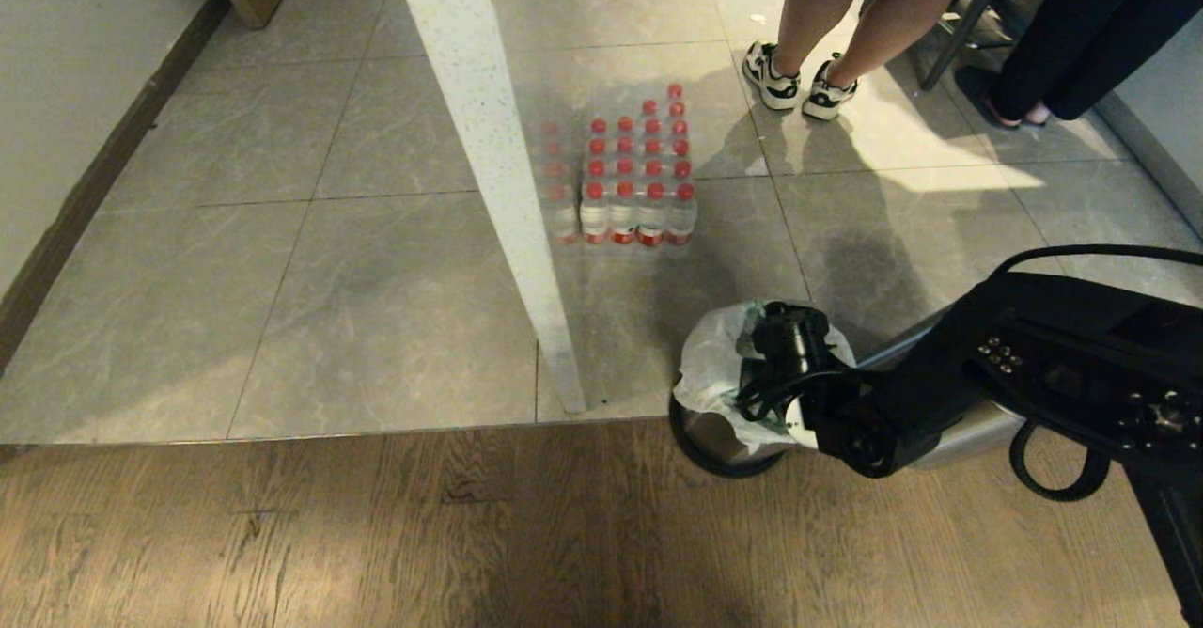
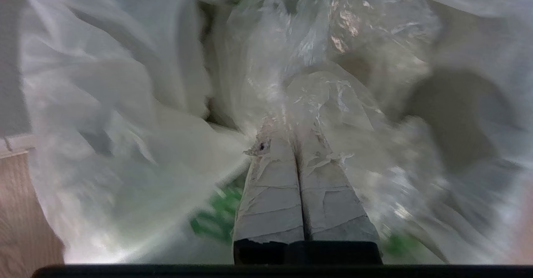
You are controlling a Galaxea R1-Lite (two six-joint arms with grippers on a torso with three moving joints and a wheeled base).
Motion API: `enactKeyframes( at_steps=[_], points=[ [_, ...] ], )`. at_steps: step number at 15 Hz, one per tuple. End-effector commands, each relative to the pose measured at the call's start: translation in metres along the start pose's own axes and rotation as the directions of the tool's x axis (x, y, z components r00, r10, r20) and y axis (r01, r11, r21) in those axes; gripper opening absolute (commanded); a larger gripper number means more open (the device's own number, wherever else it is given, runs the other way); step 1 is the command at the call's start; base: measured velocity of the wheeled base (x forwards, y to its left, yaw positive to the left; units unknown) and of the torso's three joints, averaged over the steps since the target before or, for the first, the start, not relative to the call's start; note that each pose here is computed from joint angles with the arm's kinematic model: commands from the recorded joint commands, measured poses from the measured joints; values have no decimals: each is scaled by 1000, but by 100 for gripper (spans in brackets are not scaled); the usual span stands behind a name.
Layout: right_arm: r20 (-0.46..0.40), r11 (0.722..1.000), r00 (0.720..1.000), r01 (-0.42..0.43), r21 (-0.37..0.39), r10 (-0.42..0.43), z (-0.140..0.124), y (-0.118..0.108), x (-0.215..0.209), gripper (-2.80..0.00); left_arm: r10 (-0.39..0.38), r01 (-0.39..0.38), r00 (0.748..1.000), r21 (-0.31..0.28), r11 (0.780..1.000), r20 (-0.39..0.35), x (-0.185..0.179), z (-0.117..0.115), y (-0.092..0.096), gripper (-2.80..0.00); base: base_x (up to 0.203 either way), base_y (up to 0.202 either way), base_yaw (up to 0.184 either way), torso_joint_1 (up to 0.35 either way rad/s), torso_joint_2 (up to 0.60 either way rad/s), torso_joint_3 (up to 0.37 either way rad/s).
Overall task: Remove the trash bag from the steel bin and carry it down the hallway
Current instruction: Pick up the trash bag
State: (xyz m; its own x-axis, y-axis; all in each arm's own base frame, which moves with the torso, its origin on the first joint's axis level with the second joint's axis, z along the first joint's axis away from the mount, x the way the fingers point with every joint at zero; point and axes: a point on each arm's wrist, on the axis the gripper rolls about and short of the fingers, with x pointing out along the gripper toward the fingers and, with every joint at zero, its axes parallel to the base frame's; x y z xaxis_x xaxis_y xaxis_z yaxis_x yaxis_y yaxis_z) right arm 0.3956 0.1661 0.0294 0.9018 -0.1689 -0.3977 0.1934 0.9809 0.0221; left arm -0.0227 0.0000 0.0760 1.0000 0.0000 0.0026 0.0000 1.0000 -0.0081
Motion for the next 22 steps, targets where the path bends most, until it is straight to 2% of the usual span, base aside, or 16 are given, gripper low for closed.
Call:
enactKeyframes(
  at_steps=[1, 3, 4, 6, 9, 13, 18, 19, 22],
  points=[
    [-16, 1000, 1000, 9, -15, -10, -22, 3, 16, -280, 0, 0, 1000, 0, 1000, 2, 0, 0, 0, -280, 0, 0, 0, 0, 0, 0],
    [-13, 1000, 1000, 1, -16, -1, -28, 7, 24, -280, 0, 0, 1000, 0, 1000, 0, 0, 0, 0, -280, 0, 0, 0, 0, 0, 0],
    [-11, 1000, 1000, -3, -15, 3, -28, 9, 28, 0, 0, 0, 1000, -1, 1000, 2, 0, 0, 0, -280, 0, 0, 0, 0, 0, 0],
    [-7, 1000, 1000, -4, -19, 4, -32, 11, 33, 0, 0, 0, 1000, 0, 1000, 0, 0, 0, 0, -280, 0, 0, 0, 0, 0, 0],
    [11, 1000, 1000, -1, -6, 1, -22, 9, 34, 0, 0, 0, 1000, 0, 1000, 0, 0, 0, 0, -280, 0, 0, 0, 0, 0, 0],
    [34, 999, 999, -33, 6, 33, 12, -6, -7, 0, 0, 0, 1000, -1, 1000, 1, 0, 0, 0, -280, 0, 0, 0, 0, 0, 0],
    [6, 1000, 1000, -28, 1, 28, 17, -29, -42, 0, 0, 0, 1000, 0, 1000, 0, 0, 0, 0, -280, 0, 0, 0, 0, 0, 0],
    [3, 999, 1000, -28, 20, 28, 18, -31, -46, 0, 0, 0, 1000, -1, 1000, 0, 0, 0, 0, -280, 0, 0, 0, 0, 0, 0],
    [26, 983, 1000, -11, 181, 6, 36, -50, -60, 0, 0, 0, 1000, 0, 1000, 0, 0, 0, 0, -280, 0, 0, 0, 0, 0, 0]
  ],
)
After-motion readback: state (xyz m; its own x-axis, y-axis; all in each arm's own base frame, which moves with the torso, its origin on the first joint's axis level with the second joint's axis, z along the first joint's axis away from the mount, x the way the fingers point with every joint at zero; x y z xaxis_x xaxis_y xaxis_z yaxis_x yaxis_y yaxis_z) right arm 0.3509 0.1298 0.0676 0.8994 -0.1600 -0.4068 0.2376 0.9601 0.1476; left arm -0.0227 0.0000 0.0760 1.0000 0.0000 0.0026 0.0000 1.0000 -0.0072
